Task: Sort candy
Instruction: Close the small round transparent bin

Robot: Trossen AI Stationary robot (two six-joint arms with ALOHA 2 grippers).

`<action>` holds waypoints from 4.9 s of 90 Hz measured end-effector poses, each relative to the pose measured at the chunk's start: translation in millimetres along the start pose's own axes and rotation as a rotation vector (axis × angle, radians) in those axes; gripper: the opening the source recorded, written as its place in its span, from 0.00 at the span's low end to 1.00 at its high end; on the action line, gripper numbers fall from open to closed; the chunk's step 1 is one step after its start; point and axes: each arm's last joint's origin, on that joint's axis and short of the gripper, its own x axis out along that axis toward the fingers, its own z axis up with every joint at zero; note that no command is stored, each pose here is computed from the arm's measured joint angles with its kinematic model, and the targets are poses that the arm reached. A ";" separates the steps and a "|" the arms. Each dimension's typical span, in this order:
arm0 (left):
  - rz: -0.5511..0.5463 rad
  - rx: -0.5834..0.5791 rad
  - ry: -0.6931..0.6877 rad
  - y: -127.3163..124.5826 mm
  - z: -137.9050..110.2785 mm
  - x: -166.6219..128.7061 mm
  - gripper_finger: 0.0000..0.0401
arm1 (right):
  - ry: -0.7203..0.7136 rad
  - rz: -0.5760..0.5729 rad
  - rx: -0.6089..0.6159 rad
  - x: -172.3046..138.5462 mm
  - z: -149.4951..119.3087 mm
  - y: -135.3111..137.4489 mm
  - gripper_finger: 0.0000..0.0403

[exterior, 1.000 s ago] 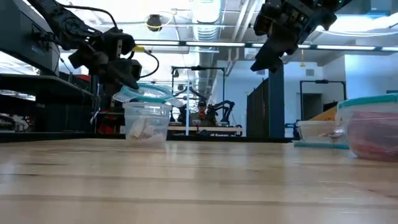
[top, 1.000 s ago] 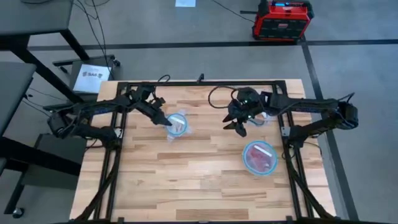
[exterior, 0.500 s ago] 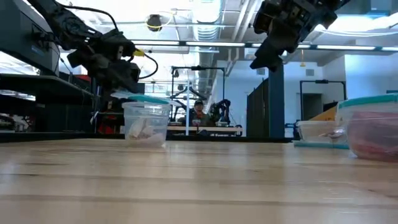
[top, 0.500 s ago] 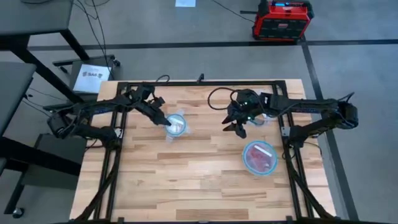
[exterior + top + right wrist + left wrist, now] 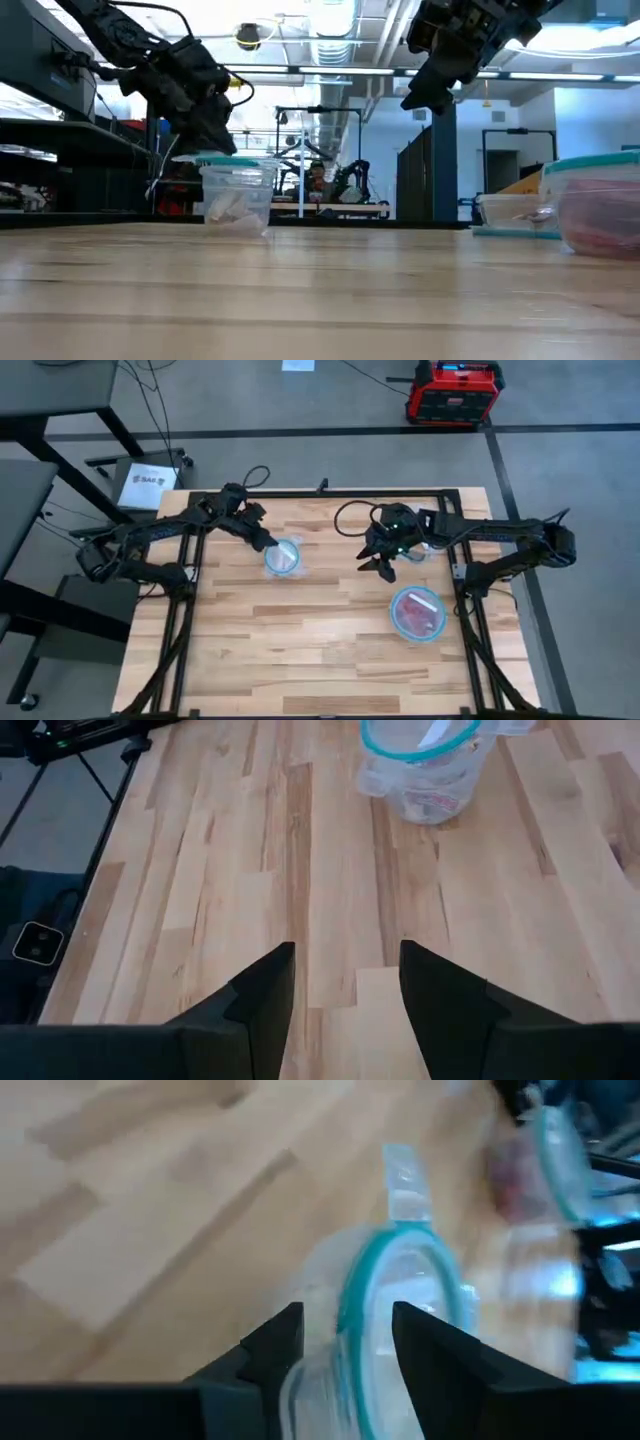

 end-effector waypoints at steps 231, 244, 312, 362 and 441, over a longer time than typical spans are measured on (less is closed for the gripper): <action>0.124 0.653 0.047 -110.0 -28.1 22.6 0.35 | -0.210 0.000 -0.069 114.2 -34.3 -18.9 0.41; 0.195 0.671 0.050 -117.7 -37.4 3.2 0.35 | -0.208 0.012 -0.076 115.5 -34.5 -14.4 0.41; 0.201 0.558 -0.210 -64.7 -124.1 2.2 0.35 | -0.439 -0.025 -0.177 127.2 -4.1 -14.8 0.41; -0.024 0.792 -0.131 -69.9 -129.4 15.8 0.35 | -0.244 -0.109 -0.164 157.1 49.0 -41.5 0.36; -0.011 0.818 -0.114 -67.4 -131.3 28.5 0.35 | -0.135 -0.068 -0.101 205.7 23.9 -34.8 0.00</action>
